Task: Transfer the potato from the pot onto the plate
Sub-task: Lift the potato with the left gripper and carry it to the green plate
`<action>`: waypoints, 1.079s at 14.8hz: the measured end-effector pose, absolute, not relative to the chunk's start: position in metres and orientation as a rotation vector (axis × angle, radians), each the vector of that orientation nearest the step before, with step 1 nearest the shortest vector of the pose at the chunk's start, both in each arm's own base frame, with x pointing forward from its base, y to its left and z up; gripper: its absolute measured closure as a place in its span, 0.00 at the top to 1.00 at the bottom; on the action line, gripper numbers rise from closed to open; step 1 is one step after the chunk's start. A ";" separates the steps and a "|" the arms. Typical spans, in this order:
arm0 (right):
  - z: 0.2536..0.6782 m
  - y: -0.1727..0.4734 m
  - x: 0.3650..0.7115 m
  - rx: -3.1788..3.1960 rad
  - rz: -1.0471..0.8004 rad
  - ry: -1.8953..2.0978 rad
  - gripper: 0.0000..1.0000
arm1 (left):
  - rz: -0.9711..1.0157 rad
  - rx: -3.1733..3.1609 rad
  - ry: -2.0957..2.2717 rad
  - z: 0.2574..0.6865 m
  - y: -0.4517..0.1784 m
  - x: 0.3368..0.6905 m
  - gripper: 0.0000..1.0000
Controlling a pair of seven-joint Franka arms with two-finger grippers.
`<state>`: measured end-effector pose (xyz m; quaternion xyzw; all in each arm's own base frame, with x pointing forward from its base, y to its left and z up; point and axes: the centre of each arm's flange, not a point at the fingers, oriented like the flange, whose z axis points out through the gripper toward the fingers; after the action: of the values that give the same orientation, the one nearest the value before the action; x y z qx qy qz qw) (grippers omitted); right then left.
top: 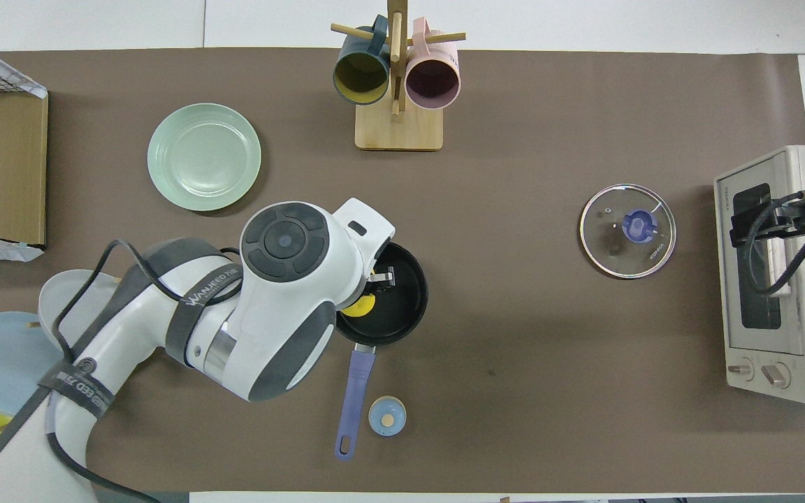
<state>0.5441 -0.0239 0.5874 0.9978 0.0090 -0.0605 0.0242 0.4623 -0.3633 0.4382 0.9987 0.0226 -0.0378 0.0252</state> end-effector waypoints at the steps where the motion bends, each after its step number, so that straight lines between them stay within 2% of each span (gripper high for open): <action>1: 0.587 -0.024 0.544 3.087 -0.187 0.028 1.00 | -0.120 3.087 0.075 0.448 -0.352 0.473 0.60; 6: 0.587 -0.024 0.544 3.087 -0.187 0.028 1.00 | -0.140 3.083 0.034 0.477 -0.275 0.531 0.60; 16: 0.587 -0.024 0.544 3.087 -0.187 0.028 1.00 | -0.059 3.061 -0.035 0.480 -0.164 0.620 0.60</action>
<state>0.5441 -0.0239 0.5874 0.9978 0.0090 -0.0606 0.0242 0.6197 -0.1641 0.4804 0.9989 -0.0115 -0.0193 0.0401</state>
